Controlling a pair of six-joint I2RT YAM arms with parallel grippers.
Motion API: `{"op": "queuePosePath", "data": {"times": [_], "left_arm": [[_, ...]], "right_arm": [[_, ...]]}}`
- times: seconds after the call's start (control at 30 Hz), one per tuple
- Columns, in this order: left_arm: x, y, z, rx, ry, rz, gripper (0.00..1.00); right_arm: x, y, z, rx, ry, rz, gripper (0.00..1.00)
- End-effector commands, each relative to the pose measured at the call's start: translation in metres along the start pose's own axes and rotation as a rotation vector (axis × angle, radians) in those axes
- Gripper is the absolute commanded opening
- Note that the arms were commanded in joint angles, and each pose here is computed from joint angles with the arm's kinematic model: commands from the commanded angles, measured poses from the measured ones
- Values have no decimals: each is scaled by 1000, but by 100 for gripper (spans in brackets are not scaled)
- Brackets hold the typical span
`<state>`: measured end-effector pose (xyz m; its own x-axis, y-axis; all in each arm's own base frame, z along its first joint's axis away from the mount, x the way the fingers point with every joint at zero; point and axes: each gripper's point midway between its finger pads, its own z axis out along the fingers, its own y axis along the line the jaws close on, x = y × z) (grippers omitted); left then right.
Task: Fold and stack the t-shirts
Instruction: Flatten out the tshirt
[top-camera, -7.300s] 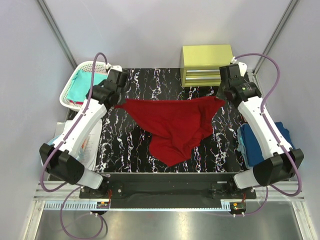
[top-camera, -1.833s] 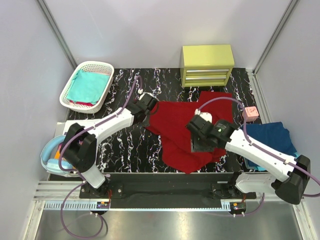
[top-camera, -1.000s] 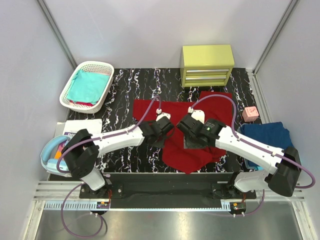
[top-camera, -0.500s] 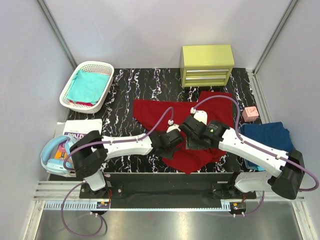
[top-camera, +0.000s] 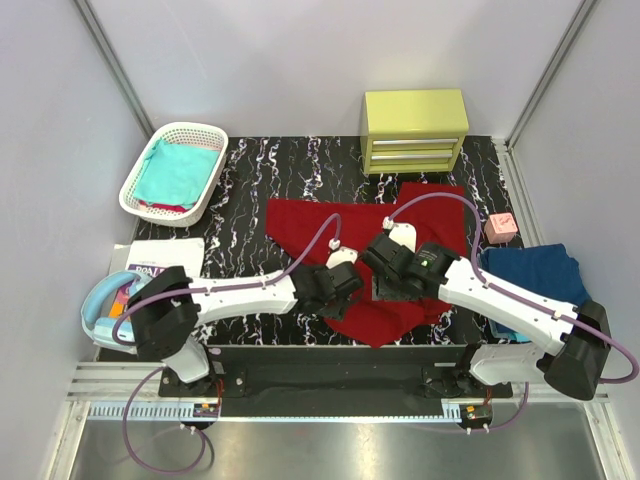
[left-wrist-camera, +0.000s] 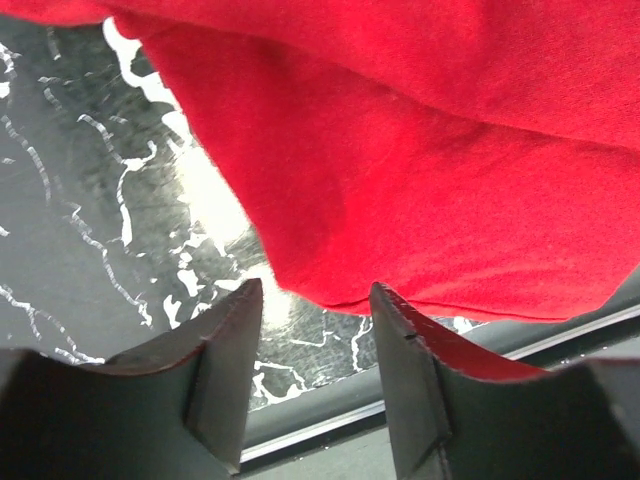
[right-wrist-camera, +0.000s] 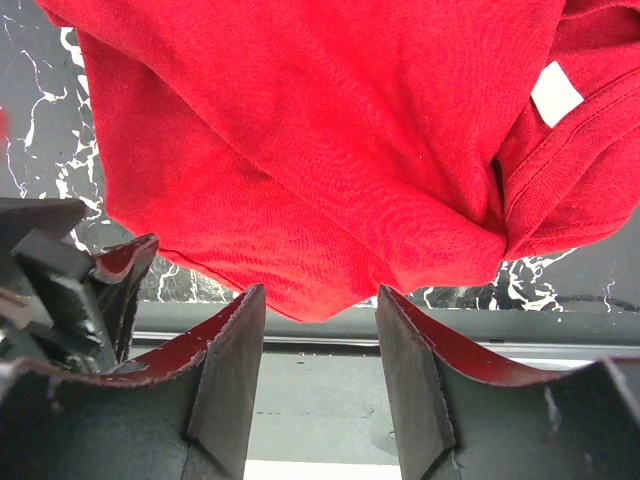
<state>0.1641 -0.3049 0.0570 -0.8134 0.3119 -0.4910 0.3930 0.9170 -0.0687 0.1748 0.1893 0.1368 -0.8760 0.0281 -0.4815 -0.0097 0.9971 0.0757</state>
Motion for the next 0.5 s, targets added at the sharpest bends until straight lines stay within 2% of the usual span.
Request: {"op": "queuePosePath", "data": {"times": [0.0, 0.3, 0.47], "left_arm": [[-2, 10, -6, -34, -42, -28, 53], [13, -8, 18, 19, 24, -34, 54], [14, -14, 29, 46, 45, -35, 47]], "right_arm": [[-7, 0, 0, 14, -37, 12, 56], [-7, -2, -1, 14, -42, 19, 56], [-6, -6, -3, 22, -44, 24, 56]]}}
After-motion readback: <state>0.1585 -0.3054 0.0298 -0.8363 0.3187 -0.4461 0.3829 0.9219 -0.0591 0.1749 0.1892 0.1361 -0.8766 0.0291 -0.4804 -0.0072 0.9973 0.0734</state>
